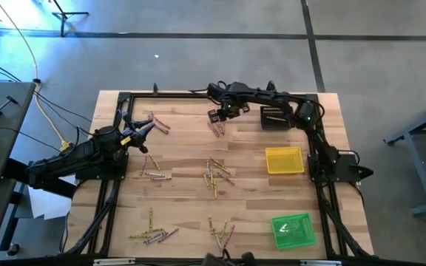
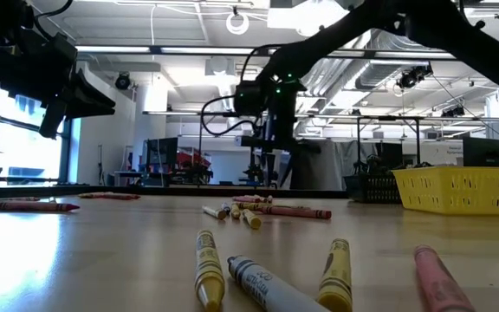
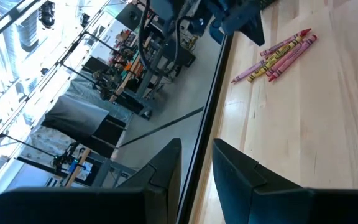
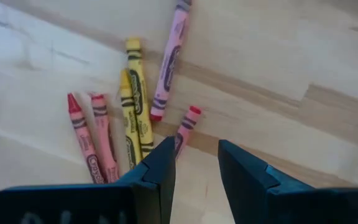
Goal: Sort crayons
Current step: Put the red crayon into the yellow bin
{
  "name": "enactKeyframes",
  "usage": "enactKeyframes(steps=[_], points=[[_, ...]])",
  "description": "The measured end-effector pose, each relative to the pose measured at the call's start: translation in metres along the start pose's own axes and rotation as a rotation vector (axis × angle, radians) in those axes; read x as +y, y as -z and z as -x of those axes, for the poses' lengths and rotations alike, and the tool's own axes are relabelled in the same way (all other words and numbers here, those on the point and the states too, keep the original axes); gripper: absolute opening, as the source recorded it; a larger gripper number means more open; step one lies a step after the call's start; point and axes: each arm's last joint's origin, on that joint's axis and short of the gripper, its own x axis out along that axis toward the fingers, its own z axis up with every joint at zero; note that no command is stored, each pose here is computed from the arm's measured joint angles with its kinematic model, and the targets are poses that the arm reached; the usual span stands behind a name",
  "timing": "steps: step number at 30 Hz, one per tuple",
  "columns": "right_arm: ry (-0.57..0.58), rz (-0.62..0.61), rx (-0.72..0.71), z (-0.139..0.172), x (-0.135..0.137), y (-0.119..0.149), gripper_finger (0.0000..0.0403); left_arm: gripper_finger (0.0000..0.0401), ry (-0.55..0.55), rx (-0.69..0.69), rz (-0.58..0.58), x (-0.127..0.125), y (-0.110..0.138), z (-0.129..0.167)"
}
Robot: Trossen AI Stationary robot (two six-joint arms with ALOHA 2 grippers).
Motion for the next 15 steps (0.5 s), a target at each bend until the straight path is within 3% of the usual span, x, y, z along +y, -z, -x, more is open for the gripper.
enactKeyframes(steps=[15], points=[[0.015, 0.017, 0.101, -0.025, -0.001, 0.001, 0.0108, 0.0077, 0.001, 0.000, 0.000, 0.000, 0.000, 0.000]])
